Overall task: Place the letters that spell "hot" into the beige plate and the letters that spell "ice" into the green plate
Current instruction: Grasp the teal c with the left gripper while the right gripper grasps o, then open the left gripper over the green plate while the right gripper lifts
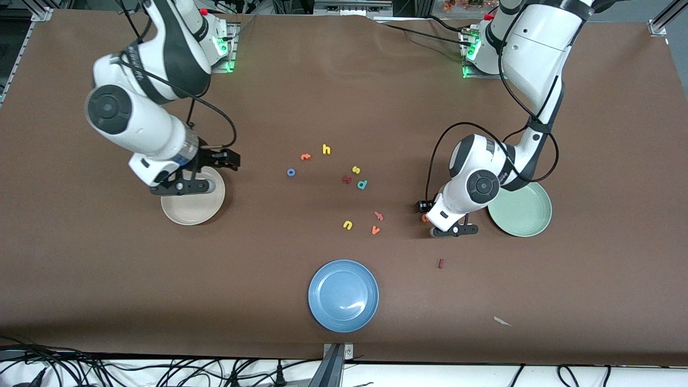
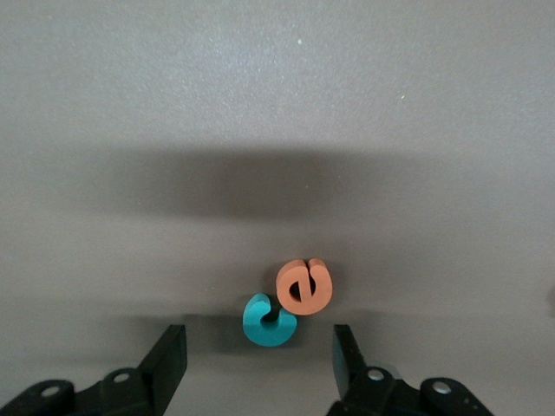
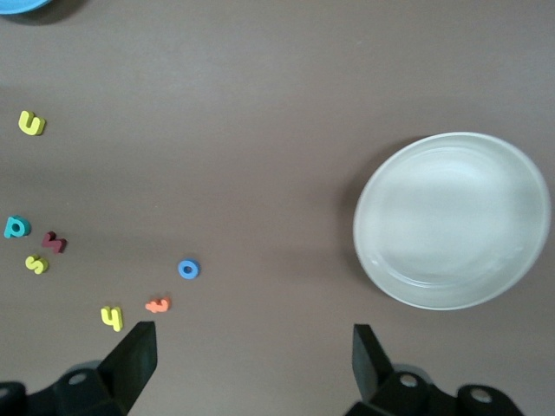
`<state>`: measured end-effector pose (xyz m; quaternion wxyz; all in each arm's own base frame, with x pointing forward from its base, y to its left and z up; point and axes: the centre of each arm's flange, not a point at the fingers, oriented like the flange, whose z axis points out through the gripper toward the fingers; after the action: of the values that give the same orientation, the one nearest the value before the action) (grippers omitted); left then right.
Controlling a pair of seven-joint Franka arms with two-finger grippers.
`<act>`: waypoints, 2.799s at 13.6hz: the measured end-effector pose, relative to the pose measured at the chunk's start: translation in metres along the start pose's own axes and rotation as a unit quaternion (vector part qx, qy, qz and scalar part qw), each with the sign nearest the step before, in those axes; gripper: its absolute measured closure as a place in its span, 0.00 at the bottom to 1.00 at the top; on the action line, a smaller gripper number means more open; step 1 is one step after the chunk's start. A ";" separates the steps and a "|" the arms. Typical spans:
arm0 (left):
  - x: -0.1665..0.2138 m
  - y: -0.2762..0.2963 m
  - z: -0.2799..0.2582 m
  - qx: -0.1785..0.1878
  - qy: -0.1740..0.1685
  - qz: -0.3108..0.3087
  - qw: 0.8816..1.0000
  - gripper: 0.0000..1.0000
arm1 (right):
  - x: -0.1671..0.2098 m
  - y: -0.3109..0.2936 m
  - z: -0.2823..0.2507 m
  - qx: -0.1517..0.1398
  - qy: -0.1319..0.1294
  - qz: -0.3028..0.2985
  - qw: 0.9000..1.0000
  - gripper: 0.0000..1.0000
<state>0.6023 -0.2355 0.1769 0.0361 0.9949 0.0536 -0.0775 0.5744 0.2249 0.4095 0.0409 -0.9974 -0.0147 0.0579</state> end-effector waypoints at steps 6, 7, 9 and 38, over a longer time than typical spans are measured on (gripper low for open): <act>0.000 0.002 0.005 0.000 -0.001 -0.001 1.000 0.22 | -0.007 -0.056 0.073 0.023 0.007 0.035 0.999 0.00; -0.001 0.006 0.005 0.001 -0.001 -0.001 1.000 0.22 | -0.010 -0.062 0.087 0.026 0.008 0.039 0.999 0.00; -0.006 0.014 0.007 0.002 -0.001 -0.005 1.000 0.34 | -0.018 -0.068 0.113 0.025 0.015 0.044 0.999 0.00; 0.000 0.012 0.004 0.000 0.010 -0.019 1.000 0.72 | -0.065 -0.117 0.243 -0.026 0.038 0.063 0.997 0.13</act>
<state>0.6027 -0.2477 0.1740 0.0336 0.9944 0.0732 -0.0678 0.4790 0.3586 0.1860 0.0123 -0.9985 0.0483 0.0220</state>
